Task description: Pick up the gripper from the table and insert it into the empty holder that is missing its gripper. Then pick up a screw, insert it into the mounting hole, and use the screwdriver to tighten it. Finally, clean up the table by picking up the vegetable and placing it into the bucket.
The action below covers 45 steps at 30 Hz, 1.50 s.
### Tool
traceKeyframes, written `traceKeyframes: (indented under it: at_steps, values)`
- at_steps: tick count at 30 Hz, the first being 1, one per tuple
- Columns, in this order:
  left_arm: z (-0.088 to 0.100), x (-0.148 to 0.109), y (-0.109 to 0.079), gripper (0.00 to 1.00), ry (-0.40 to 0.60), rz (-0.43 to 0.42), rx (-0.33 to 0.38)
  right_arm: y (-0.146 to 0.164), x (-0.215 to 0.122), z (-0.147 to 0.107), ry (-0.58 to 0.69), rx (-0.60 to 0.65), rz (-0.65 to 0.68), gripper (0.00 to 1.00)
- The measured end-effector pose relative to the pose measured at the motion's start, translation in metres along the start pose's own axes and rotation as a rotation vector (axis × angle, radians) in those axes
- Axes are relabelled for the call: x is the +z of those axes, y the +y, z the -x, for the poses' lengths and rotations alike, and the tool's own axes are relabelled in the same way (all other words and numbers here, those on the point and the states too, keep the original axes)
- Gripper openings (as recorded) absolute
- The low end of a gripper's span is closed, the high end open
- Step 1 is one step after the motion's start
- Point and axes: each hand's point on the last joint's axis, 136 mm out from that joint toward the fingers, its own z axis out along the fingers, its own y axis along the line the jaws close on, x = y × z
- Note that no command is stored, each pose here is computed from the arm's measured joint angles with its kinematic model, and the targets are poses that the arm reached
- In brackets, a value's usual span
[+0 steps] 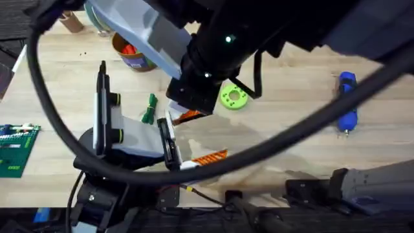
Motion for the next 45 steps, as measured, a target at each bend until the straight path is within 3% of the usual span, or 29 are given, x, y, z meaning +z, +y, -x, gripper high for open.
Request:
traceKeyframes:
  at_steps: [45]
  values:
    - [0.0,0.0,0.002,0.993,0.0,0.009,-0.021,0.005,0.035,-0.002,0.08,0.013,0.061,0.008]
